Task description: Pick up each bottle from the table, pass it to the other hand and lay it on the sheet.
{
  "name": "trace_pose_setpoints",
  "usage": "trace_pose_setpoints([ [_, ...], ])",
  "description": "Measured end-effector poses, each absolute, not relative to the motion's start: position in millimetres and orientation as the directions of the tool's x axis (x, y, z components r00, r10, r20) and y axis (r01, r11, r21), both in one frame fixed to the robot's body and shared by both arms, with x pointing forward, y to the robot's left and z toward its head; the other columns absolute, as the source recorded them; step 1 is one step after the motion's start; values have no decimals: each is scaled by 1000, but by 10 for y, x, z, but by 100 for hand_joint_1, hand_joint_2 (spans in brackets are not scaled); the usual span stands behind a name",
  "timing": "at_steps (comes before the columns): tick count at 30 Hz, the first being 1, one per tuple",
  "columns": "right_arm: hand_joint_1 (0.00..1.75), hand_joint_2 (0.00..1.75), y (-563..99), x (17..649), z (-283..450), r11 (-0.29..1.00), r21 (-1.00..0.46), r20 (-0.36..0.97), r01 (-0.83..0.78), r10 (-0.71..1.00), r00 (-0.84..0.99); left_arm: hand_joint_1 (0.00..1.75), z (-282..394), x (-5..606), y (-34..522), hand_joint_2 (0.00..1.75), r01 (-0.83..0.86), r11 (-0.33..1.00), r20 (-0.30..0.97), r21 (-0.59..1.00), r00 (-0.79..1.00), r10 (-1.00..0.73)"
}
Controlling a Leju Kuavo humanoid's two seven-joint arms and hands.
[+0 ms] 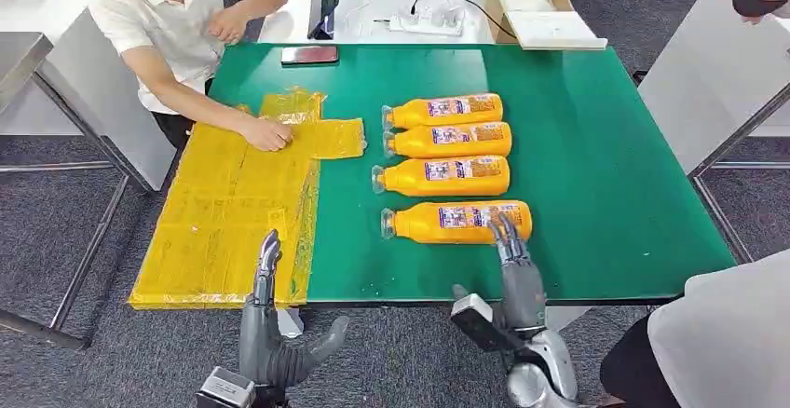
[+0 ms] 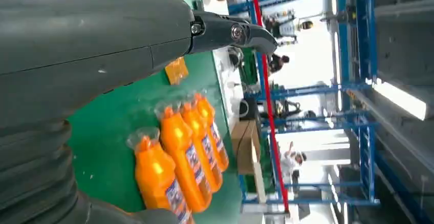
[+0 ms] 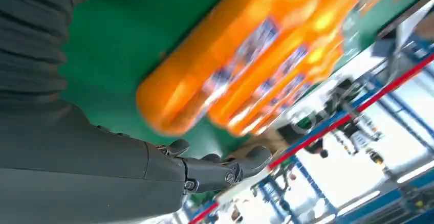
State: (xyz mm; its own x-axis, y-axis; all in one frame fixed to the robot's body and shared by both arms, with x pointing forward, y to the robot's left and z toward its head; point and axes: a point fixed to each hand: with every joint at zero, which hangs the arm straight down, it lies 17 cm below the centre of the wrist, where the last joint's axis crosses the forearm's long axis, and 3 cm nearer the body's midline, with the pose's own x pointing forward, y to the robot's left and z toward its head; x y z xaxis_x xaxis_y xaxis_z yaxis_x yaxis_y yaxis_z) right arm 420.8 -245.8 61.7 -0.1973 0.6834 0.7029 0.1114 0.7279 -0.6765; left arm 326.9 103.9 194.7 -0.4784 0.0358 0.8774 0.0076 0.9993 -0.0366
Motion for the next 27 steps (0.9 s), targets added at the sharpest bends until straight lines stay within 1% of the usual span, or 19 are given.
trace_pose_setpoints([
  [3,0,175,-2608,4283,605,692,-711,670,124,721,-178,0,1951,3268,985,175,27,999,874,-35,-484,43],
  [7,0,175,-2808,4504,606,605,-786,585,126,794,-166,0,1968,3262,922,175,49,998,866,-34,-498,54],
  [12,0,175,-2852,4831,632,525,-846,505,96,845,-177,0,2016,3289,848,175,75,996,857,-43,-511,75],
  [19,0,175,-2686,5057,557,499,-866,488,23,855,-175,0,2075,3303,753,175,102,994,845,-33,-529,82],
  [23,0,175,-2651,5147,431,489,-871,490,-42,862,-128,0,2091,3291,726,175,109,994,840,-21,-538,77],
  [27,0,175,-2628,5199,234,442,-886,455,-139,887,-78,0,2042,3311,681,175,141,989,859,-38,-501,105],
])
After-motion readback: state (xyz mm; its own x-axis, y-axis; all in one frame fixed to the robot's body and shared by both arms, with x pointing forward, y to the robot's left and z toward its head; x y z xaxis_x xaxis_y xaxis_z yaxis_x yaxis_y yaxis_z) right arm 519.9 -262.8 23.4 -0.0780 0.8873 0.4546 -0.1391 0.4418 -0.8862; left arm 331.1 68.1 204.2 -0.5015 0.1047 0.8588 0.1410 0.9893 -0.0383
